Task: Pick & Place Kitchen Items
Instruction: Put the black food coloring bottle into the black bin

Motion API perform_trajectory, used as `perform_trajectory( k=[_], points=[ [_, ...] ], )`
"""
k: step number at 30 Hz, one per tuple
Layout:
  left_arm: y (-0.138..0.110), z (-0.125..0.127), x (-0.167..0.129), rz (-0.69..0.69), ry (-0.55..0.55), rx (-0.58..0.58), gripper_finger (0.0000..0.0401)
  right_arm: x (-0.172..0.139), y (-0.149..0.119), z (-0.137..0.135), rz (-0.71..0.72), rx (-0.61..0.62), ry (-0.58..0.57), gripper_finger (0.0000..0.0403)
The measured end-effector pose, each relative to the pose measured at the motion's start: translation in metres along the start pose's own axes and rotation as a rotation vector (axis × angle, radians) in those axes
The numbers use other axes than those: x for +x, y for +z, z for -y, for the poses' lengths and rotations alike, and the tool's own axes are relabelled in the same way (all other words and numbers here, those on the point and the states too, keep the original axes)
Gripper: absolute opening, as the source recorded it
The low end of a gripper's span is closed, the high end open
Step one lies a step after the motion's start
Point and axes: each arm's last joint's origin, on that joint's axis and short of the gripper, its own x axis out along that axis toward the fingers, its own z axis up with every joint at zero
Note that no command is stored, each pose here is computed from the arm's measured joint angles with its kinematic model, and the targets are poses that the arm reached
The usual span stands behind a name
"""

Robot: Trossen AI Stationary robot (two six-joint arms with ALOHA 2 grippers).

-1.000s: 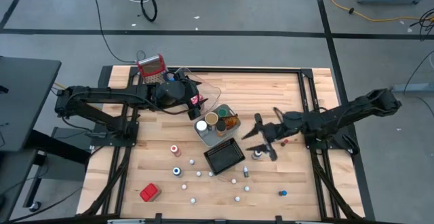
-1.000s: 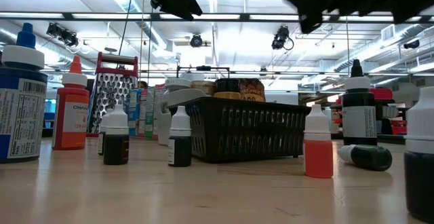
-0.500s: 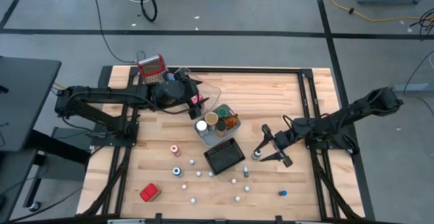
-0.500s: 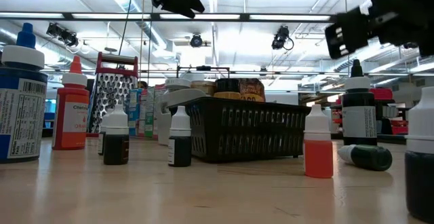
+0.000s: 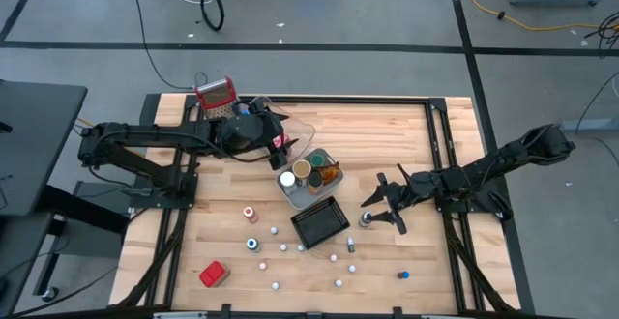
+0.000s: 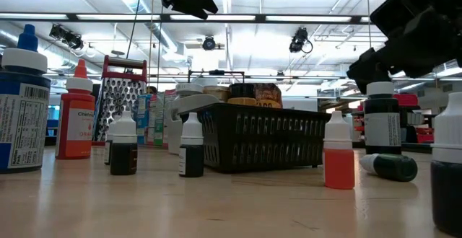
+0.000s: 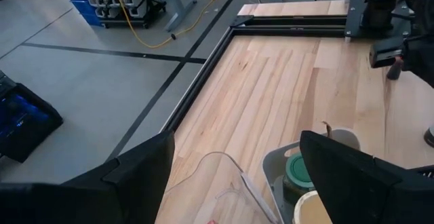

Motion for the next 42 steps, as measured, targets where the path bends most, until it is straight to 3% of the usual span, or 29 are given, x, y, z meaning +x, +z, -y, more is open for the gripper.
perform_trajectory(
  k=[6,27,33,42],
  points=[
    [0.0,0.0,0.0,0.0,0.0,0.0,0.0327,0.0,-0.001,-0.002,-0.013,0.001,0.054,0.0214],
    [0.0,0.0,0.0,0.0,0.0,0.0,0.0327,0.004,-0.016,0.003,-0.14,0.035,-0.003,0.0214],
    [0.0,0.0,0.0,0.0,0.0,0.0,0.0327,0.01,-0.017,0.001,-0.125,0.026,0.072,0.0214],
    [0.0,0.0,0.0,0.0,0.0,0.0,0.0327,0.014,-0.024,0.006,-0.152,0.011,-0.04,0.0198]
  ],
)
